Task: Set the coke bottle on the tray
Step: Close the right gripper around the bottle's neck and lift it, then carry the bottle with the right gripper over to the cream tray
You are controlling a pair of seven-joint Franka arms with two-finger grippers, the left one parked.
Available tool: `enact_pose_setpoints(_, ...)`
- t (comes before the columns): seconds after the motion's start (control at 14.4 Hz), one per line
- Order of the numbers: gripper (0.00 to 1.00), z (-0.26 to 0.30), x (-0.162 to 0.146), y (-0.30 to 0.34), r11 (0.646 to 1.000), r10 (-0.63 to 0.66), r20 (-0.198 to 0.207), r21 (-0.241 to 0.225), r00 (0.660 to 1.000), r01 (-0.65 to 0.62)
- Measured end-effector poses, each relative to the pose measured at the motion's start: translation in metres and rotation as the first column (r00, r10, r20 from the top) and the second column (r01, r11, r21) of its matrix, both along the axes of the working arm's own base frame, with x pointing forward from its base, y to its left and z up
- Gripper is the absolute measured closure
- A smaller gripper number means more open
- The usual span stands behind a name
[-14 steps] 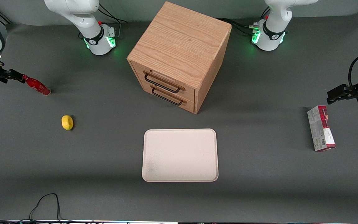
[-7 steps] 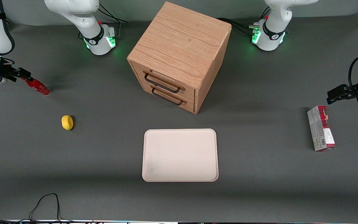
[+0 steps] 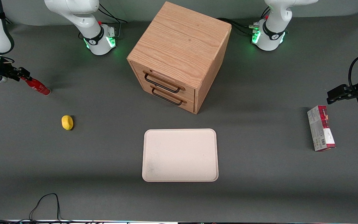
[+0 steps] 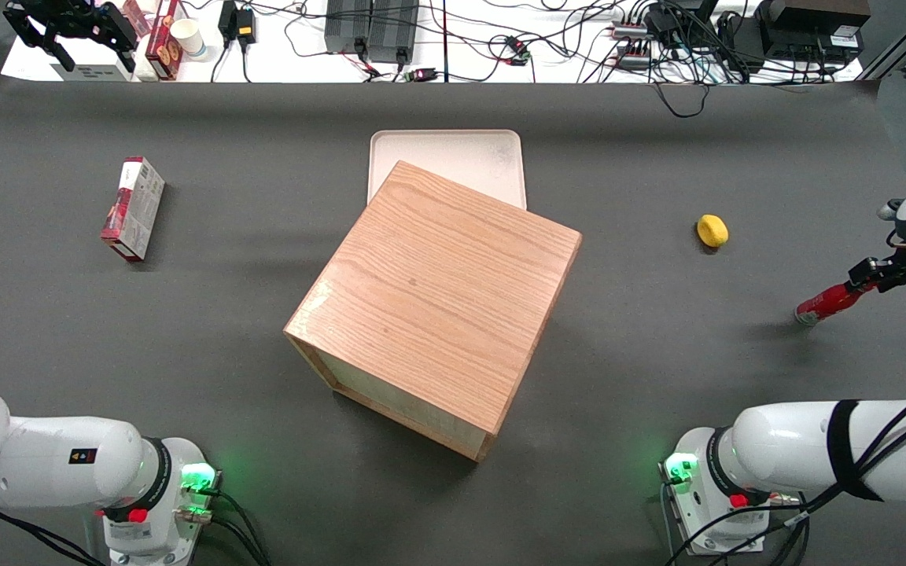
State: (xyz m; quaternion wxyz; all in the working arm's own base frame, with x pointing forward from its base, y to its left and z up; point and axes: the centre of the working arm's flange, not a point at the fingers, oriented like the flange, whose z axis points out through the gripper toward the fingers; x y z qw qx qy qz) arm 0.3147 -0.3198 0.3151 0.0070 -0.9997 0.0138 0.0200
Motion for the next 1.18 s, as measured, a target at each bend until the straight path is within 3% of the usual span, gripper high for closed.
enact_pose_setpoints(0.21, 0.67, 0.0, 0.0, 0.003, 1.0, -0.01, 0.001, 0.006, 1.0, 0.01)
enact_pose_setpoints(0.42, 0.67, 0.003, 0.017, 0.019, 0.999, -0.041, -0.001, -0.005, 0.999, 0.041)
enact_pose_setpoints(0.55, 0.67, 0.022, 0.053, 0.05, 0.998, -0.051, -0.012, -0.026, 0.999, 0.05)
enact_pose_setpoints(0.97, 0.67, 0.204, 0.186, 0.162, 0.989, -0.076, -0.086, -0.13, 0.993, 0.064)
enact_pose_setpoints(1.04, 0.67, 0.231, 0.204, 0.186, 0.989, -0.086, -0.087, -0.129, 0.993, 0.074)
enact_pose_setpoints(1.18, 0.67, 0.273, 0.241, 0.232, 0.994, -0.088, -0.071, -0.079, 0.994, 0.082)
